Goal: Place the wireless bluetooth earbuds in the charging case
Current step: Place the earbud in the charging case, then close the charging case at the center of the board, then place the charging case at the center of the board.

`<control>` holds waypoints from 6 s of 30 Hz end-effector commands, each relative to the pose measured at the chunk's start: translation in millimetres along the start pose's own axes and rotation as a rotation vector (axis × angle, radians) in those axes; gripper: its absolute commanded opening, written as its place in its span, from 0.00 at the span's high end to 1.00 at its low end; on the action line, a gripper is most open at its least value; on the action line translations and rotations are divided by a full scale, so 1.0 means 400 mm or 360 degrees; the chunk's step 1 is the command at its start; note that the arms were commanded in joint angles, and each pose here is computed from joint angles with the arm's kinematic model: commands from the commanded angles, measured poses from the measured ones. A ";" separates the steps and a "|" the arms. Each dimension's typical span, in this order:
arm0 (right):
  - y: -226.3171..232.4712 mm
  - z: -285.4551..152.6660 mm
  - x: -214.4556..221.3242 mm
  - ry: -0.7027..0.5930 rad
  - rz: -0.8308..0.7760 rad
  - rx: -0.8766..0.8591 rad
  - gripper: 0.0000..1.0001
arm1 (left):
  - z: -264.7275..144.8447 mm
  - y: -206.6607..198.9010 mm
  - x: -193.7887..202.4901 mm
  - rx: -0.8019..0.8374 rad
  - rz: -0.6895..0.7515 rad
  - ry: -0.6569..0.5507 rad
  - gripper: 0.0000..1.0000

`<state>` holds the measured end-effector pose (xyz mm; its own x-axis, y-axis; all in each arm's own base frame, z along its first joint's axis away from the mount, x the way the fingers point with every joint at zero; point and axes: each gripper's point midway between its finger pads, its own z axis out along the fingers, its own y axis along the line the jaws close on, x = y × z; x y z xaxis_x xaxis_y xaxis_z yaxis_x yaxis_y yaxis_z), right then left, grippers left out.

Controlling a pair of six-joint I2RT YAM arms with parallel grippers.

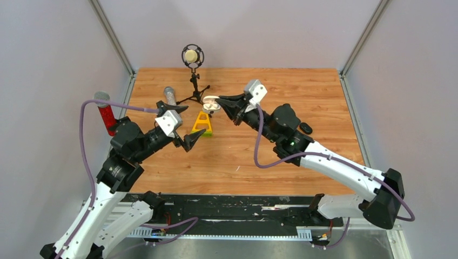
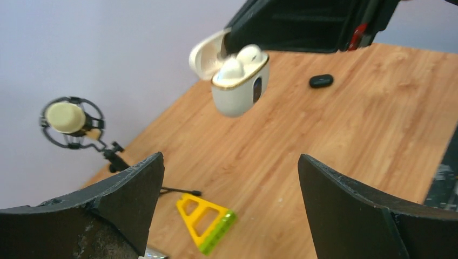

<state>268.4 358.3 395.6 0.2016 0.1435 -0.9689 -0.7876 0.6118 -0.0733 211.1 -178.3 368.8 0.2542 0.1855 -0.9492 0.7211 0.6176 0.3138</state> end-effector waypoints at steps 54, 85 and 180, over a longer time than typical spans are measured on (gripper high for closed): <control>0.147 -0.057 -0.074 -0.0117 -0.0023 -0.0487 0.63 | 0.041 -0.069 -0.037 0.0220 -0.0391 -0.0134 1.00; 0.229 -0.052 0.004 0.0297 0.0176 -0.1021 1.00 | 0.026 -0.153 0.022 0.0595 -0.0033 -0.0043 1.00; -0.331 -0.403 0.515 0.1230 0.1679 0.0238 1.00 | 0.030 -0.034 0.225 0.0148 -0.0339 0.0312 0.00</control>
<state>319.3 229.8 205.2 -0.7289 -0.0155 -0.6845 -0.6026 0.4891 0.6306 232.1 -183.9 288.0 -0.0067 0.2177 -0.9760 0.8218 0.5572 0.1186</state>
